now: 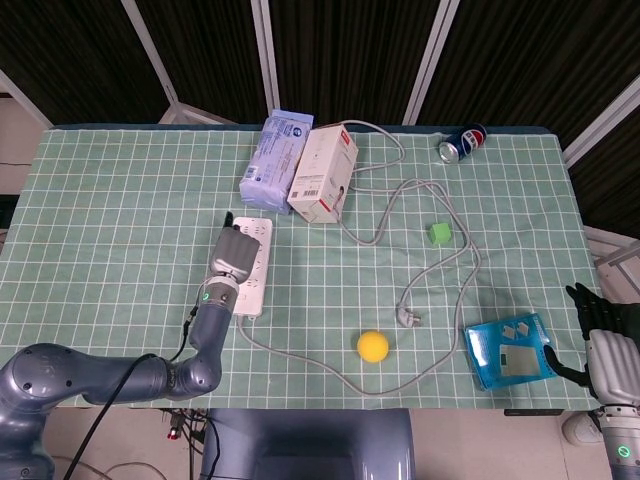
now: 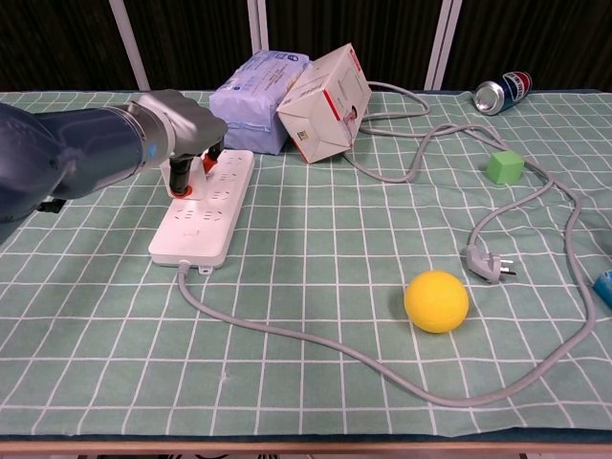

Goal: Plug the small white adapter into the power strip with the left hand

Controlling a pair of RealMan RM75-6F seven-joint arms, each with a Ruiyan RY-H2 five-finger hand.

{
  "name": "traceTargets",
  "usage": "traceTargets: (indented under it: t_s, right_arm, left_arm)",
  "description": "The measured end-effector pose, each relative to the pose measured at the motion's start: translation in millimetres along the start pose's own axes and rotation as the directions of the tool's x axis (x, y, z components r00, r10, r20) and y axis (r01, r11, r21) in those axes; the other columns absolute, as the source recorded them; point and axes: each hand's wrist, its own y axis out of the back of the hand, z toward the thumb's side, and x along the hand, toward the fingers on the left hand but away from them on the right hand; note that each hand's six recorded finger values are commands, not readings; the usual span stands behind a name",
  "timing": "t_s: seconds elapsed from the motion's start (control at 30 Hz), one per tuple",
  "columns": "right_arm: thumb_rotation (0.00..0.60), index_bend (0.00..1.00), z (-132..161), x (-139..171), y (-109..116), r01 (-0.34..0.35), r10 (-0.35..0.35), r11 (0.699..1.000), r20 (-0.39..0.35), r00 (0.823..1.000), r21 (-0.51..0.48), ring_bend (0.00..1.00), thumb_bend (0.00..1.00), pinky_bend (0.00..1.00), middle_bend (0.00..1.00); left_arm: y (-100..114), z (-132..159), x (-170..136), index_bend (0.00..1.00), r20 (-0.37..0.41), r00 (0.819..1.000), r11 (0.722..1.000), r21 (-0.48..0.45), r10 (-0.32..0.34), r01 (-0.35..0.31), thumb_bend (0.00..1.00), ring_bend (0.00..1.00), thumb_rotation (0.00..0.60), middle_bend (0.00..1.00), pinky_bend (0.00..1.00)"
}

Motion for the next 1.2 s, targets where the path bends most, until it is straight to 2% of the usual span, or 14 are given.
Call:
traceTargets:
  t_s: [0.27, 0.33, 0.43, 0.57, 0.8, 0.93, 1.2]
  right_arm:
    - [0.600, 0.00, -0.1, 0.3, 0.6, 0.003, -0.003, 1.000, -0.001, 1.000, -0.002, 0.00, 0.40, 0.04, 0.00]
    - [0.600, 0.00, -0.4, 0.4, 0.6, 0.004, -0.004, 1.000, 0.000, 1.000, -0.002, 0.00, 0.40, 0.04, 0.00]
    - [0.600, 0.00, -0.2, 0.5, 0.7, 0.005, -0.005, 1.000, 0.000, 1.000, -0.002, 0.00, 0.40, 0.04, 0.00]
    - [0.600, 0.00, 0.0, 0.5, 1.0, 0.008, -0.008, 1.000, -0.001, 1.000, -0.001, 0.00, 0.40, 0.04, 0.00]
    - [0.600, 0.00, 0.1, 0.7, 1.5, 0.012, -0.012, 1.000, 0.000, 1.000, -0.001, 0.00, 0.40, 0.04, 0.00]
    - [0.600, 0.00, 0.0, 0.8, 1.9, 0.013, -0.013, 1.000, 0.001, 1.000, -0.002, 0.00, 0.40, 0.04, 0.00]
    - [0.600, 0.00, 0.3, 0.7, 1.9, 0.013, -0.013, 1.000, 0.001, 1.000, -0.003, 0.00, 0.40, 0.04, 0.00]
  left_arm:
    - [-0.1, 0.6, 0.2, 0.72, 0.002, 1.000, 1.000, 0.007, 0.007, -0.007, 0.79, 0.27, 0.600, 0.78, 0.08]
    - [0.6, 0.3, 0.1, 0.66, 0.003, 1.000, 1.000, 0.006, 0.010, -0.010, 0.75, 0.27, 0.600, 0.75, 0.07]
    - [1.4, -1.4, -0.3, 0.53, 0.003, 1.000, 1.000, 0.008, 0.009, -0.009, 0.67, 0.25, 0.600, 0.66, 0.05]
    - [0.5, -4.7, -1.4, 0.45, 0.001, 1.000, 1.000, 0.019, -0.007, 0.006, 0.60, 0.22, 0.600, 0.58, 0.04]
    - [-0.6, -6.1, -4.4, 0.29, 0.002, 0.999, 0.999, 0.035, -0.040, 0.040, 0.53, 0.17, 0.600, 0.45, 0.01]
    - [-0.2, -6.6, -4.9, 0.26, -0.002, 0.999, 0.998, 0.043, -0.048, 0.048, 0.50, 0.15, 0.600, 0.39, 0.00]
    - [4.2, -11.9, -5.7, 0.16, -0.012, 0.999, 0.998, 0.040, -0.051, 0.051, 0.37, 0.11, 0.600, 0.30, 0.00]
